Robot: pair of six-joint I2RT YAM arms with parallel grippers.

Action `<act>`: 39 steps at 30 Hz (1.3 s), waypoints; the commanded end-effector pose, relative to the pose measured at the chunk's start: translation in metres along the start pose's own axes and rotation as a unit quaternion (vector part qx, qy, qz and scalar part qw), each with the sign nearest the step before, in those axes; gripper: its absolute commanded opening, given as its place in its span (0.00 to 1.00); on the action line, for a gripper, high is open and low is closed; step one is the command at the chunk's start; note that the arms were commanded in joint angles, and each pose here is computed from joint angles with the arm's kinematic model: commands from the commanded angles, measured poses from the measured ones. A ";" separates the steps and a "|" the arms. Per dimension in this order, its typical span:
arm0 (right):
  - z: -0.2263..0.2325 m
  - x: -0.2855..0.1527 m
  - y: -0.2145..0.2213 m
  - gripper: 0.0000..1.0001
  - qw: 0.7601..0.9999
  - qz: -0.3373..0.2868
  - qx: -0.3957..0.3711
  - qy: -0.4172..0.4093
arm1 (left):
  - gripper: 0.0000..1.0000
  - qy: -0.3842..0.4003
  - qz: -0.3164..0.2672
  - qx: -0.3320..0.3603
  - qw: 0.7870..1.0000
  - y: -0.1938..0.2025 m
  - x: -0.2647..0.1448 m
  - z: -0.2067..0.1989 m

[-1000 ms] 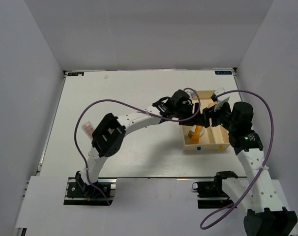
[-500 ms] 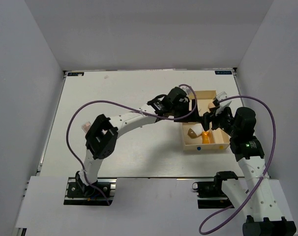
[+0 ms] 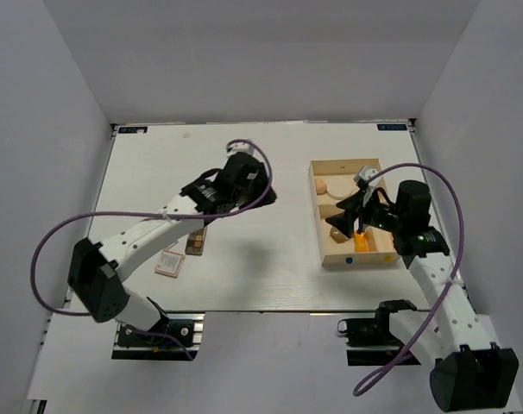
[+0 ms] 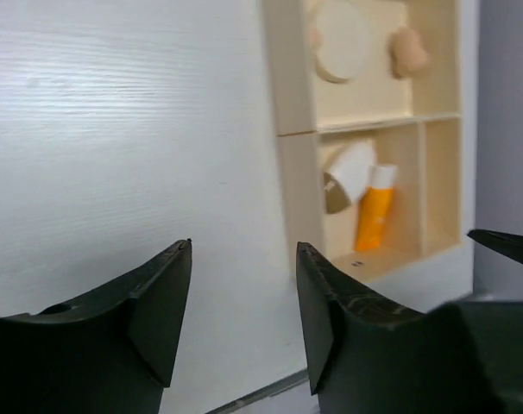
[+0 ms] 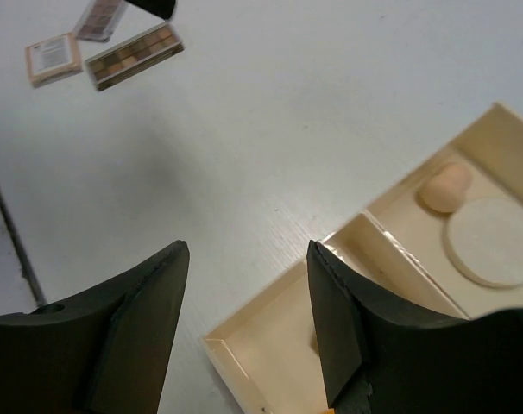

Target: Organize the makeup

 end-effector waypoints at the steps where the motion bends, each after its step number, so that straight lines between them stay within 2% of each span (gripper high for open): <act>1: 0.001 0.018 -0.001 0.63 0.997 -0.001 0.006 -0.077 | 0.60 -0.098 -0.035 -0.031 0.994 0.007 -0.042 0.041; 3: 0.001 0.032 0.001 0.62 0.995 0.020 0.018 -0.094 | 0.56 -0.126 -0.035 -0.053 0.990 0.016 -0.057 0.057; 4: 0.001 0.038 0.001 0.62 0.995 0.027 0.018 -0.097 | 0.55 -0.127 -0.054 -0.064 0.988 0.016 -0.073 0.064; 5: 0.005 0.048 0.005 0.62 0.992 0.042 0.022 -0.114 | 0.50 -0.149 -0.039 -0.062 0.986 0.031 -0.076 0.076; 8: 0.013 0.070 0.005 0.63 0.989 0.065 0.020 -0.131 | 0.46 -0.188 -0.035 -0.087 0.978 0.048 -0.096 0.097; 12: 0.025 0.101 0.001 0.63 0.984 0.099 0.022 -0.144 | 0.45 -0.217 -0.034 -0.097 0.971 0.061 -0.113 0.113; 14: 0.025 0.115 0.006 0.65 0.981 0.124 0.042 -0.141 | 0.51 -0.250 -0.020 -0.080 0.965 0.068 -0.111 0.121; 15: 0.032 0.124 -0.002 0.66 0.980 0.124 0.035 -0.150 | 0.61 -0.260 -0.013 -0.071 0.963 0.069 -0.108 0.122; 16: 0.031 0.131 0.001 0.68 0.978 0.138 0.046 -0.148 | 0.67 -0.280 -0.001 -0.065 0.958 0.071 -0.105 0.126; 18: 0.031 0.140 -0.010 0.81 0.980 0.139 0.048 -0.137 | 0.81 -0.307 0.030 -0.046 0.950 0.073 -0.089 0.129; 20: 0.027 0.145 -0.014 0.89 0.981 0.142 0.054 -0.118 | 0.86 -0.314 0.054 -0.034 0.947 0.073 -0.076 0.133; 22: 0.023 0.146 -0.019 0.89 0.983 0.139 0.052 -0.107 | 0.91 -0.304 0.054 -0.034 0.951 0.071 -0.066 0.136; 31: 0.024 0.127 -0.004 0.88 0.984 0.149 0.047 -0.088 | 0.92 -0.278 0.119 -0.007 0.953 0.063 -0.026 0.183; 39: 0.017 0.111 0.000 0.88 0.985 0.149 0.051 -0.065 | 0.92 -0.244 0.172 0.010 0.954 0.051 0.002 0.205</act>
Point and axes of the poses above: each gripper's point midway between its finger pads, its own x axis out along the fingers, its own z axis along the line the jaws close on, y = z × x, the point moved 10 cm from there along -x, back along the fingers, and after that the axes turned 7 degrees about x, right-handed, at the moved point
